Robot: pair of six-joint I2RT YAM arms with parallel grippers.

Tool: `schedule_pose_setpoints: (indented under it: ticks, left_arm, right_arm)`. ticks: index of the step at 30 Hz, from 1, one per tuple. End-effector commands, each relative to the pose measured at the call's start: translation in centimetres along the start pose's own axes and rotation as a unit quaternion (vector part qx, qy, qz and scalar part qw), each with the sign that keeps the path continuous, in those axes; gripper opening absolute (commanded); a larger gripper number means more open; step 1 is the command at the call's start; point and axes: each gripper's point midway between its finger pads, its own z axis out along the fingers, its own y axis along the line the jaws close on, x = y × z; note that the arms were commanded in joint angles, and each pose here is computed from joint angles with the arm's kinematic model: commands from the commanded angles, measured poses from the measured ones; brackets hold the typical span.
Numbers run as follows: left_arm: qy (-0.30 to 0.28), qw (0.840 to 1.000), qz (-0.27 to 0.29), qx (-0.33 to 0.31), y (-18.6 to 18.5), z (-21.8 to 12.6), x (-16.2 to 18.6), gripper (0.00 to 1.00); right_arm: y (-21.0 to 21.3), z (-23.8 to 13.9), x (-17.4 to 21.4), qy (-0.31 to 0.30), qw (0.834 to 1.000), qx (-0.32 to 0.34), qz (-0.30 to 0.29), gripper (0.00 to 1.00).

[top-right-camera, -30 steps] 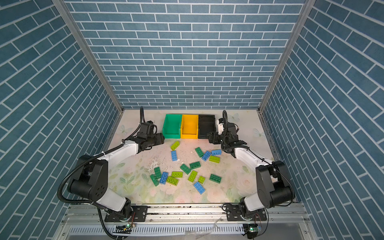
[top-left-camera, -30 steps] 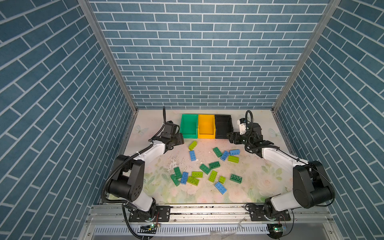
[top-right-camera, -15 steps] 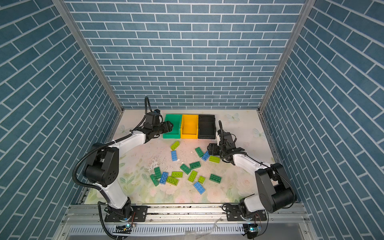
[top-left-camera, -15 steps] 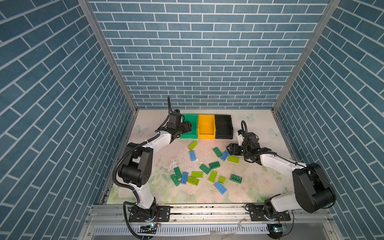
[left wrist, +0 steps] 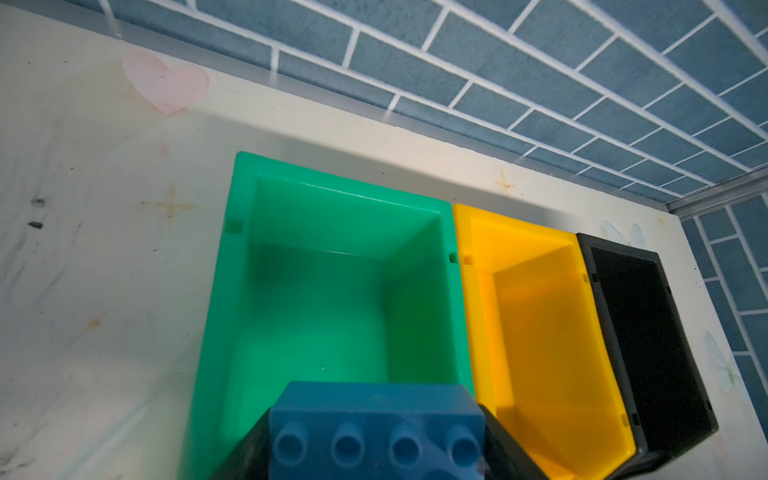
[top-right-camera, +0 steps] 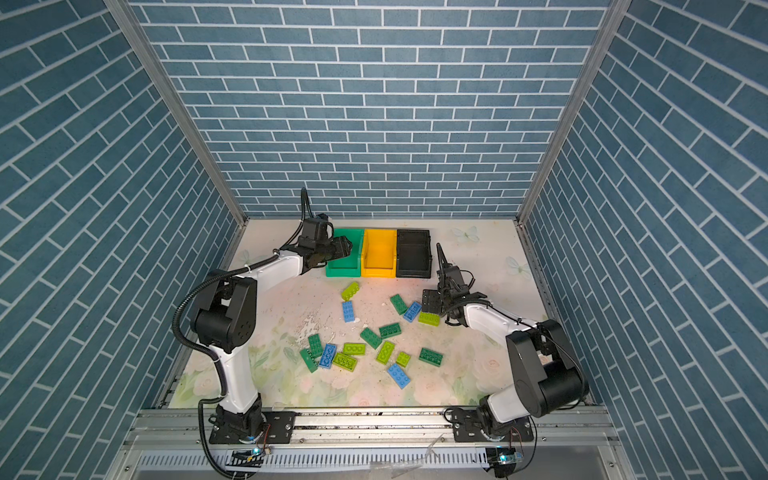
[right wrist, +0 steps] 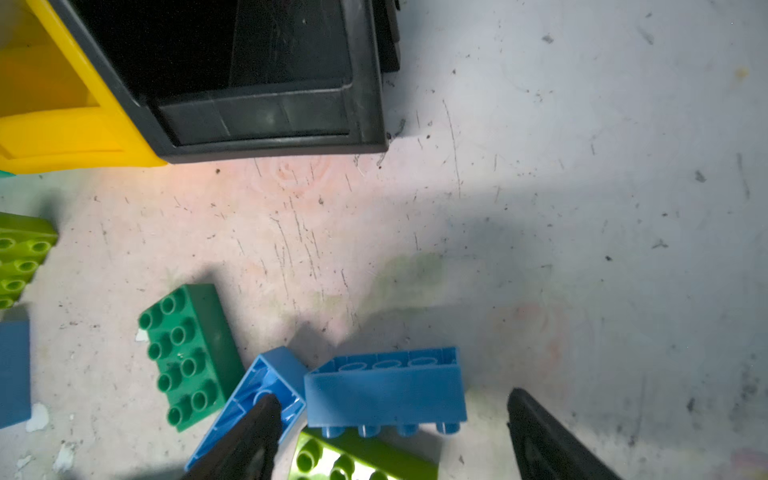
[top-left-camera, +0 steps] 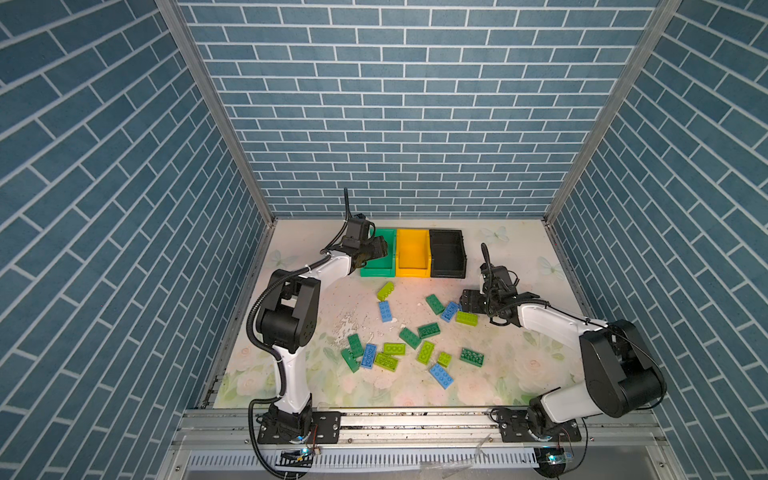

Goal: Sort the legos into containers by color
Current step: 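Drop blue brick in green bin with left while right grasps blue brick, then lift blue brick toward green bin with right while left returns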

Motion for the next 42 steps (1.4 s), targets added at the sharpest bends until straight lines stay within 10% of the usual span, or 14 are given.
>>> schedule_pose_setpoints:
  ticks: [1, 17, 42]
  left_arm:
    - [0.008, 1.0, 0.002, -0.013, 0.2, 0.4, 0.2, 0.63]
    - [0.037, 0.999, 0.01, -0.01, 0.2, 0.6, 1.2, 0.81]
    - [0.024, 0.997, 0.063, -0.024, 1.5, -5.8, 3.4, 0.82]
  right_arm:
    - [-0.4, 0.3, -0.3, 0.011, 1.0, 0.017, -0.022, 0.87]
    - [0.4, 1.8, 0.2, 0.038, 0.998, -0.001, -0.047, 0.84]
    - [0.3, 1.8, -1.0, 0.025, 0.999, 0.01, -0.038, 0.59]
